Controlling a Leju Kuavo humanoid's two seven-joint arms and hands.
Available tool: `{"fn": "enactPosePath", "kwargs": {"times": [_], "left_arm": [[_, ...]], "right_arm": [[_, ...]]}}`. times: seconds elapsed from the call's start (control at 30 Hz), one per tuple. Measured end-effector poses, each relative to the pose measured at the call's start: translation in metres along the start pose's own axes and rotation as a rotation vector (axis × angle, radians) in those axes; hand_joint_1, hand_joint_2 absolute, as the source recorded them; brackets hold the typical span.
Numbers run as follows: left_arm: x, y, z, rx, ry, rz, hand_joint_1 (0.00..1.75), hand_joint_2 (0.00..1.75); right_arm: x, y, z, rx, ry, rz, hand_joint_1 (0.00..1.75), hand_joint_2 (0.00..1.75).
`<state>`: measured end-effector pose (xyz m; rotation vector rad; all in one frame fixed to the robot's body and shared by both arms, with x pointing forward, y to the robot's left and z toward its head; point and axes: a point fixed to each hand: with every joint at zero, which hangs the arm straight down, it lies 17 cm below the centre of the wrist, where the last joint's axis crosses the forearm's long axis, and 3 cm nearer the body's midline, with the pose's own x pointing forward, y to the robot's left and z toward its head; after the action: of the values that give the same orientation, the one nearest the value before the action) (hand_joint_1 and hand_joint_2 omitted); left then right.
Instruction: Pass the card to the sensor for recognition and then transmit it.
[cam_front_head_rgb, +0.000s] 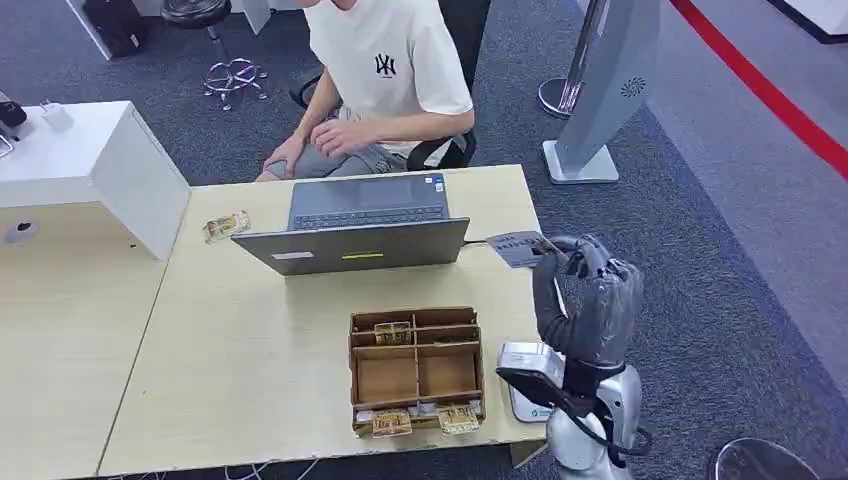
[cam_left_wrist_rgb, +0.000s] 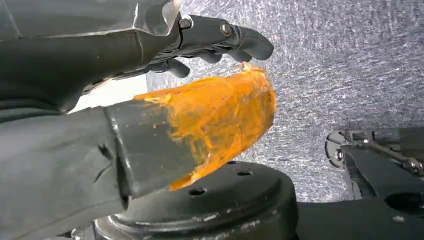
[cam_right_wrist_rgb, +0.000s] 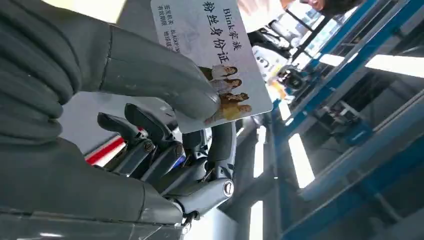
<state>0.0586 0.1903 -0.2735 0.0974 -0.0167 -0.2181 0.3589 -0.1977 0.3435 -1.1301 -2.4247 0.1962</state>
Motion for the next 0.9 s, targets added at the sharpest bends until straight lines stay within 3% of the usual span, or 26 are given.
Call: {"fn": "enactPosePath", "kwargs": {"times": [0.33,0.83,0.87,0.9], "left_arm": [[-0.004,-0.003,0.001,-0.009,0.012,-0.102,0.0,0.0],[0.005,0.003,0.001,0.006,0.002,-0.168,0.0,0.0],[0.005,0.003,0.001,0.006,0.002,-0.169,0.0,0.0],[0.005,0.003,0.001,0.006,0.001,-0.169,0.0,0.0]], "right_arm": [[0.051,0.07,-0.039,0.106,-0.239,0.101,1.75,1.75],[0.075,0.123,-0.072,0.177,-0.317,0.235,1.75,1.75],[0.075,0.124,-0.073,0.177,-0.314,0.238,0.0,1.75],[0.074,0.125,-0.072,0.18,-0.305,0.243,0.0,1.75]]}}
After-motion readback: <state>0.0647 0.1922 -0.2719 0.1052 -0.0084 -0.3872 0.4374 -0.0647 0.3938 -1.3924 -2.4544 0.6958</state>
